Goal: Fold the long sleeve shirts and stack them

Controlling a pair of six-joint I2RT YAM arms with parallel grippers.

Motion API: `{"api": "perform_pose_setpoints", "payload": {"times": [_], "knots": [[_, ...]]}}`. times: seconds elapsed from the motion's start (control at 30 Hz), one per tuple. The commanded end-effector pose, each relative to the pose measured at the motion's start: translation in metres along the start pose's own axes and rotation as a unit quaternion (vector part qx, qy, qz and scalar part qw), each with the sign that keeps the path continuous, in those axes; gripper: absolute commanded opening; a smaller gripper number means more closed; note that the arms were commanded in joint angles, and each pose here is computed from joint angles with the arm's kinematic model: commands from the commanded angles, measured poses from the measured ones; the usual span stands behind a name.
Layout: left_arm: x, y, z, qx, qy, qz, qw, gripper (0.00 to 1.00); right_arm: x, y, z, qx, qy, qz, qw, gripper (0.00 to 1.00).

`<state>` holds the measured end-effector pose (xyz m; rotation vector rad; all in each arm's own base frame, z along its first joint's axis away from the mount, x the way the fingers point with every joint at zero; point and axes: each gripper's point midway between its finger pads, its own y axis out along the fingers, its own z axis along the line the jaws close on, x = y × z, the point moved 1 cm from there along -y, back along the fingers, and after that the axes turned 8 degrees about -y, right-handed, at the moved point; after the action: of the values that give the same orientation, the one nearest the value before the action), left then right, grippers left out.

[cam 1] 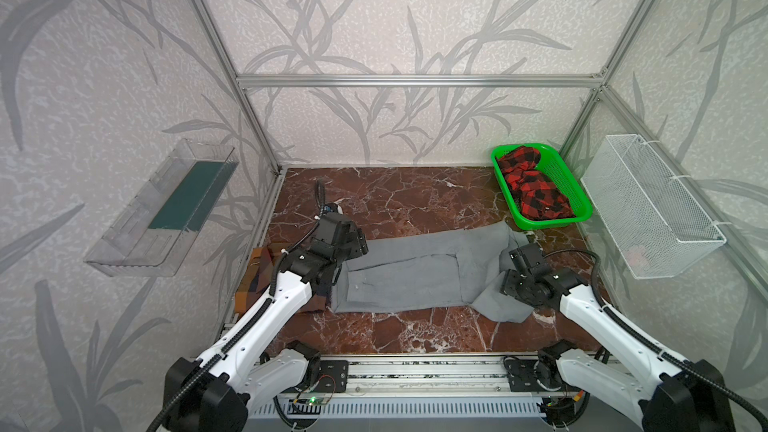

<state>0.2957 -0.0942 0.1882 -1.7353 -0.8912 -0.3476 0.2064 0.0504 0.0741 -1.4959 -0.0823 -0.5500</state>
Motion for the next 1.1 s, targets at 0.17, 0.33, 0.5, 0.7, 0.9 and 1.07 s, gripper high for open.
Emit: {"api": "perform_pose_setpoints", "payload": {"times": [0.17,0.33,0.5,0.7,0.9,1.07], "knots": [[-0.011,-0.004,0.021,0.019,0.030,0.025,0.999,0.77,0.001,0.000,0.004,0.028,-0.016,-0.024,0.999,0.27],[-0.008,-0.002,0.022,0.015,0.024,0.023,0.999,0.77,0.017,-0.019,0.000,0.025,-0.022,-0.072,0.997,0.04],[-0.008,-0.001,0.023,0.004,0.011,0.029,1.000,0.77,0.015,-0.020,-0.010,0.000,-0.004,-0.069,0.998,0.28],[-0.009,-0.002,0.023,0.001,0.013,0.032,0.999,0.77,0.009,-0.013,-0.013,-0.019,0.009,-0.037,0.999,0.99],[-0.009,-0.004,0.022,-0.005,0.014,0.031,0.999,0.77,-0.002,0.002,-0.013,0.014,0.057,-0.008,0.998,0.99],[-0.011,-0.003,0.020,-0.009,0.016,0.035,0.999,0.77,-0.004,0.005,-0.009,0.048,0.073,-0.020,0.996,0.99]]}}
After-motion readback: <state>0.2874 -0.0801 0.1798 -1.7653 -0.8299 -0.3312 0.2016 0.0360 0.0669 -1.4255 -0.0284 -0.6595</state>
